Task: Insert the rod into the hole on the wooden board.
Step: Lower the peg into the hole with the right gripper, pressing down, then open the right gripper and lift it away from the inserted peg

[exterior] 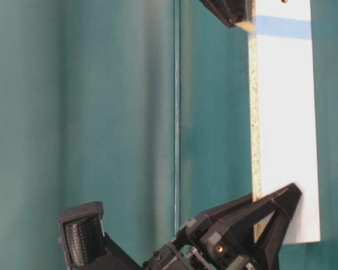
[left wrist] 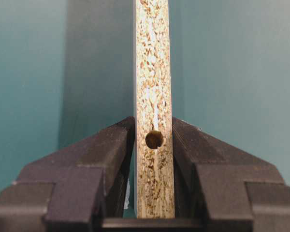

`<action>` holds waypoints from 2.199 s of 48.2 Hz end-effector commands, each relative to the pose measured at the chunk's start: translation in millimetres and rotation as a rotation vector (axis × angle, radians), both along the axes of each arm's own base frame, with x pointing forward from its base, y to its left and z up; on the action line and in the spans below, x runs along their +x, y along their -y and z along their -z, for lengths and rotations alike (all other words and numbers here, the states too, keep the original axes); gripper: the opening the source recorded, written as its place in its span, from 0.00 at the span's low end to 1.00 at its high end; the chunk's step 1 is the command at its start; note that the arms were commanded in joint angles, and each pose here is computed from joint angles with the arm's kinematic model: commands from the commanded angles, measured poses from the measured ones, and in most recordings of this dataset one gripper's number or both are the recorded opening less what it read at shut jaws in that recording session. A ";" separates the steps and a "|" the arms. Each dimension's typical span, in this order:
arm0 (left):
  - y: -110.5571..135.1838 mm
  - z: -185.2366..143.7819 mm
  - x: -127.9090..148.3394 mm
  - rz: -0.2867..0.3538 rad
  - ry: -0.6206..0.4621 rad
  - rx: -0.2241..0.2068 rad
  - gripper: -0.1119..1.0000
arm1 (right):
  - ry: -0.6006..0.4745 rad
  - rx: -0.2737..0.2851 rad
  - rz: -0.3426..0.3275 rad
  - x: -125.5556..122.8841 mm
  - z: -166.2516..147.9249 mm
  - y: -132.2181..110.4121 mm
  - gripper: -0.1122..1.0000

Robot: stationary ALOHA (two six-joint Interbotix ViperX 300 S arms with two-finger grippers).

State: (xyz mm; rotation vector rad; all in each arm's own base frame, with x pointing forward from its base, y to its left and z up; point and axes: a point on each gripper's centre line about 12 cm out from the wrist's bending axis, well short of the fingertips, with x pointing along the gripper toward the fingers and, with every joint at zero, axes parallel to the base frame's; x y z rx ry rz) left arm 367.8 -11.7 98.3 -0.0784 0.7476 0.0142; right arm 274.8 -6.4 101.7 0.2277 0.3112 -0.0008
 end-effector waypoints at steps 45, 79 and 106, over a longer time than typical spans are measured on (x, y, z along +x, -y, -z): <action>2.4 -7.6 3.7 0.002 0.024 -0.006 0.40 | -0.157 -0.024 -0.007 9.2 -1.9 0.2 0.19; 4.7 -7.6 3.6 0.008 0.024 -0.006 0.39 | -0.256 -0.022 0.002 8.0 6.1 1.3 0.19; 7.6 -8.2 3.5 0.015 0.026 -0.007 0.39 | -0.234 -0.009 0.006 16.7 -2.8 0.2 0.48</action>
